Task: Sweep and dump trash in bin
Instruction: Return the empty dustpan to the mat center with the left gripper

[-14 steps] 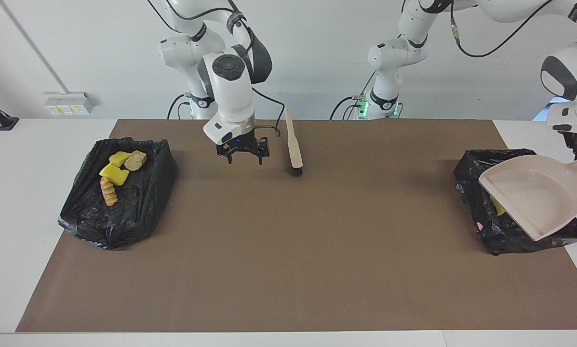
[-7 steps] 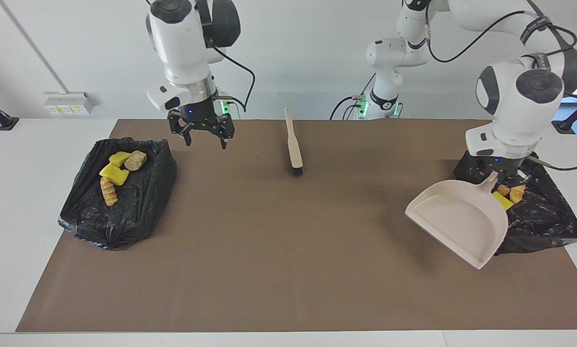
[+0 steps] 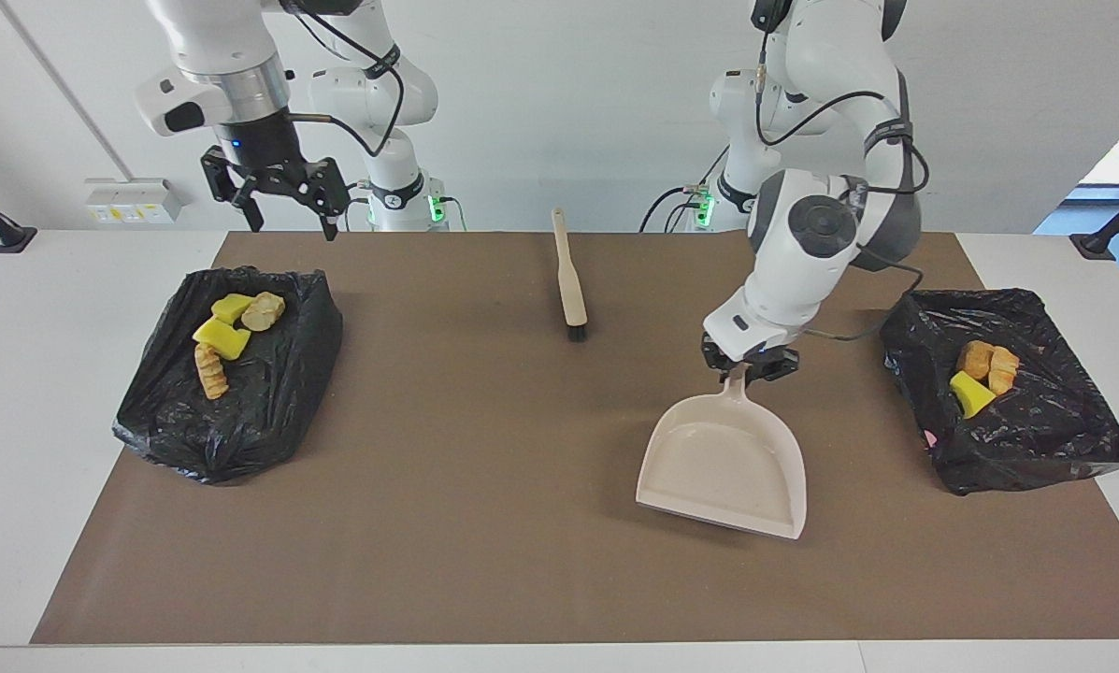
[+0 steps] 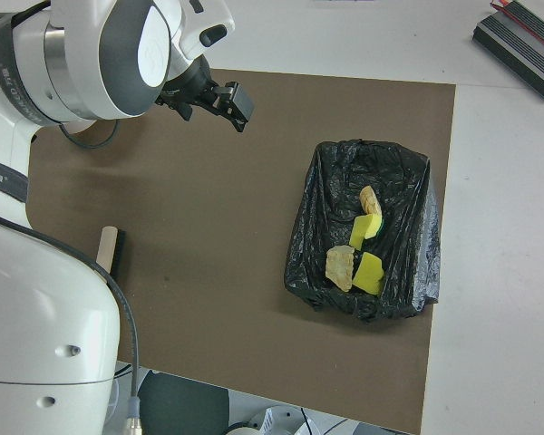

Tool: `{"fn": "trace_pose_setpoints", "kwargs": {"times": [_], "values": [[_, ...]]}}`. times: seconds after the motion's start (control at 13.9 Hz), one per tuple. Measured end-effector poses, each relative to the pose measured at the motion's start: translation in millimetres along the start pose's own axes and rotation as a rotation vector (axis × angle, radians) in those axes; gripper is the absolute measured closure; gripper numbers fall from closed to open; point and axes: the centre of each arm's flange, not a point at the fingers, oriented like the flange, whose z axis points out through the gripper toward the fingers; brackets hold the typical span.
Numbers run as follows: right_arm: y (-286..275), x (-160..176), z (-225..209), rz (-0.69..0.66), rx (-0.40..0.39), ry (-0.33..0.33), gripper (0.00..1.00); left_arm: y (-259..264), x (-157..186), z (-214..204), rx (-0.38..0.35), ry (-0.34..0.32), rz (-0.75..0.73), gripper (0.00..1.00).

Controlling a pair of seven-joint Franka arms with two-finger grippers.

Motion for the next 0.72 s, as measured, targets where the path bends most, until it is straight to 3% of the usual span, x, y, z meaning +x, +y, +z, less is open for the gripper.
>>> {"fn": "trace_pose_setpoints", "kwargs": {"times": [0.36, 0.72], "values": [[73, -10, -24, -0.019, -0.001, 0.028, 0.00, 103, -1, 22, -0.026, -0.002, -0.137, 0.68], [81, -16, -9, -0.005, -0.002, -0.025, 0.00, 187, 3, 71, -0.029, -0.001, -0.156, 0.68]]}}
